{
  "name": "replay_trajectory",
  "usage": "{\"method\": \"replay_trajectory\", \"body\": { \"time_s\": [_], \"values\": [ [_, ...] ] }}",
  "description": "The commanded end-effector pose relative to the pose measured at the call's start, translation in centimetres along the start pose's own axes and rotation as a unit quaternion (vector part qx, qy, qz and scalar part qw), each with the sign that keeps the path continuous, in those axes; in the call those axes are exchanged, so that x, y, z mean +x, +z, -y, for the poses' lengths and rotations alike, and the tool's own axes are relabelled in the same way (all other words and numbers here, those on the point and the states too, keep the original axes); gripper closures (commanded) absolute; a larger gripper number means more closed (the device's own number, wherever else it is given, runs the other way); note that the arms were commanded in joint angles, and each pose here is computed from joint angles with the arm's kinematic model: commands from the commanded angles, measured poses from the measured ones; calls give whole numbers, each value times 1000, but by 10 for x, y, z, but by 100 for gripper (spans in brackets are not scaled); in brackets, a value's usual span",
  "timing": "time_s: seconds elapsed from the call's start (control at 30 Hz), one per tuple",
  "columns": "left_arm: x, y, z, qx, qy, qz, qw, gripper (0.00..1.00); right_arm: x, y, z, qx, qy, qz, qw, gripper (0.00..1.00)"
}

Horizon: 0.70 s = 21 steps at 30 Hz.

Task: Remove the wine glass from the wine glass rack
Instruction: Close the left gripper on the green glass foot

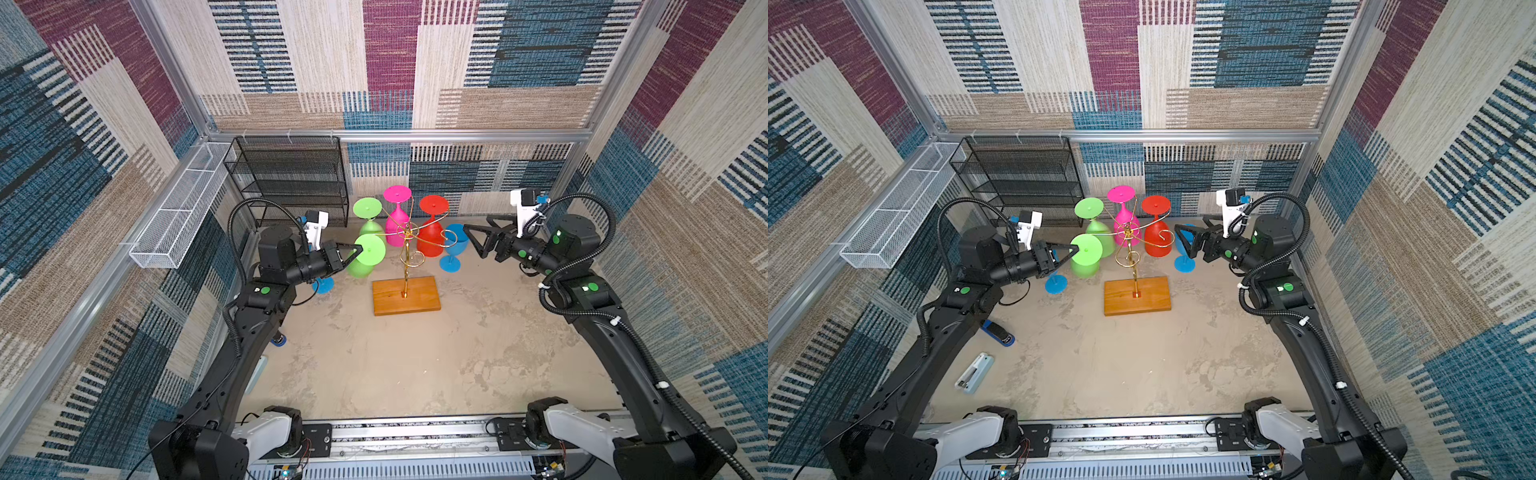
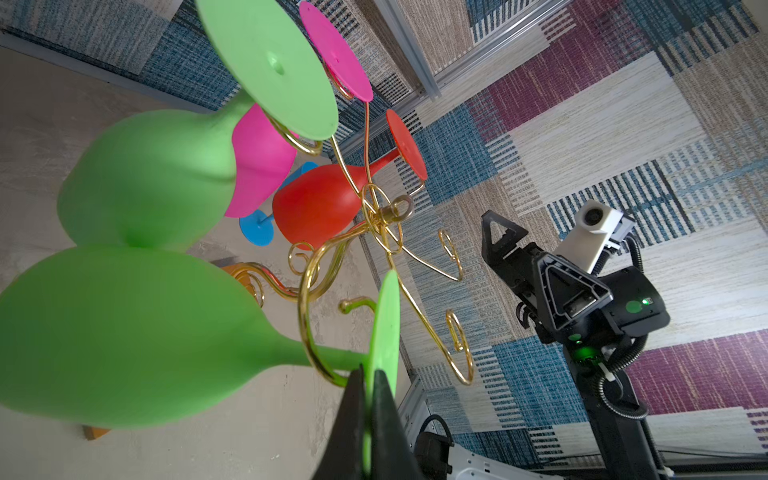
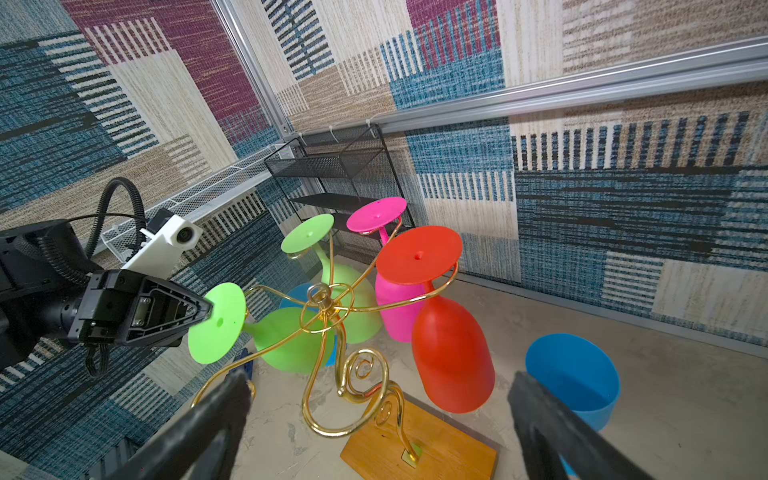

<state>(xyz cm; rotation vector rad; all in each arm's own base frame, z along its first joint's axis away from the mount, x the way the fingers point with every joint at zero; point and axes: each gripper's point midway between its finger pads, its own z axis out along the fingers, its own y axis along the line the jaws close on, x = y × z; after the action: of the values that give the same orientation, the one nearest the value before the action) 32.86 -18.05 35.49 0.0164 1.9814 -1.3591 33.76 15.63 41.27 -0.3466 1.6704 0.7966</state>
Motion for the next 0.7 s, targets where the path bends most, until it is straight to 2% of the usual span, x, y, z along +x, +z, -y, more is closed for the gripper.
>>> {"method": "replay_trajectory", "body": {
  "time_s": [0.0,0.43,0.67],
  "values": [
    [-4,-3,4,-3,-12,7,1000,100,-7,-2,-5,-10,-1,14,1000,1],
    [-14,-7,17,23,-45,14,999,100,-5,-3,-6,-11,0,14,1000,1],
    [-29,-8,21,27,-43,42,998,100,-5,-6,-7,-10,-2,16,1000,1]
  ]
}}
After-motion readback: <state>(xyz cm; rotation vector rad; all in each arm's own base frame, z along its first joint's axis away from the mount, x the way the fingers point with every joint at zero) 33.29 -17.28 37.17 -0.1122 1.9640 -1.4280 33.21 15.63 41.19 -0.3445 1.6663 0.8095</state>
